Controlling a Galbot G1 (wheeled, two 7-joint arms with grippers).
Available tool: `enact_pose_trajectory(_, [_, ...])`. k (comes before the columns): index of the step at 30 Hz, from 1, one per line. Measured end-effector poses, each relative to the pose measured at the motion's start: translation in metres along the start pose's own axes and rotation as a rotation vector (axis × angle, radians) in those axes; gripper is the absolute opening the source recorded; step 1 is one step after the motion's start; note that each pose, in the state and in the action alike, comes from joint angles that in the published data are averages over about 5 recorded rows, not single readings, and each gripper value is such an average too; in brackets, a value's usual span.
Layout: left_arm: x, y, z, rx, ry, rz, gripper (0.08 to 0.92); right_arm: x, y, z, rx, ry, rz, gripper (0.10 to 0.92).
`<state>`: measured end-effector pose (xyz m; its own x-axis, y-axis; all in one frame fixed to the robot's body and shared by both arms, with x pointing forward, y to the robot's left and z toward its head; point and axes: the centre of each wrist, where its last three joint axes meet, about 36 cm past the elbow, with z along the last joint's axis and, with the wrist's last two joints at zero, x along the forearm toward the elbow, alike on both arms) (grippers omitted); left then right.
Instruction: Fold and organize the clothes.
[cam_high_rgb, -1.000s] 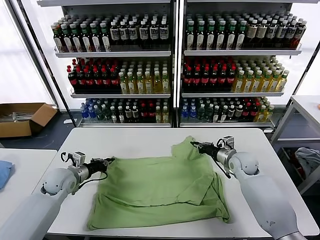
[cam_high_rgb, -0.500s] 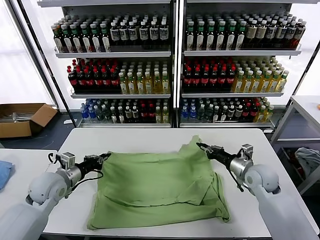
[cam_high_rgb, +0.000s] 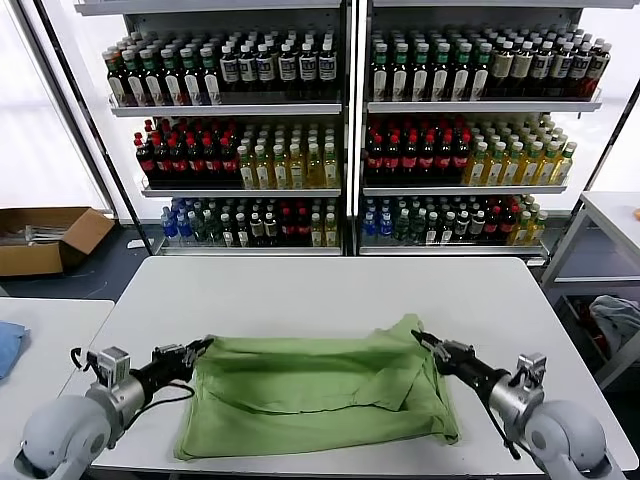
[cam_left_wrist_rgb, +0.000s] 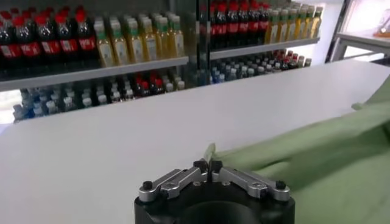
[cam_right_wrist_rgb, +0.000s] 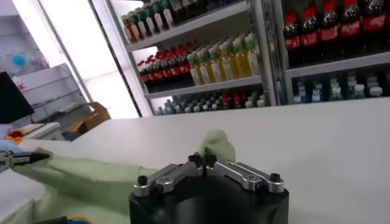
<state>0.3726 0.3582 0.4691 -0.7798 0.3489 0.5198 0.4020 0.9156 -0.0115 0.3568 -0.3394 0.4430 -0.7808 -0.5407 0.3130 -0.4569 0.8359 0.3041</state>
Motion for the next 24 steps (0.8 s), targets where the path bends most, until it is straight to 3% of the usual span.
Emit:
enact_pose_trajectory(5, [0.015,-0.015,0.017,0.004,0.031,0.004,0.089,0.025,0.016,0.02,-0.004,0.031,0.023,0.108])
enact_pose_trajectory(9, [0.022,-0.022,0.024,0.003,0.047,0.003,0.114,0.038,0.022,0.028,-0.004,0.044,0.056,0.173])
enact_pose_trajectory(24, [0.052,-0.026,0.033,0.06,0.036,-0.091,0.531,0.082,-0.022,0.01,0.081,-0.094,0.276,0.605])
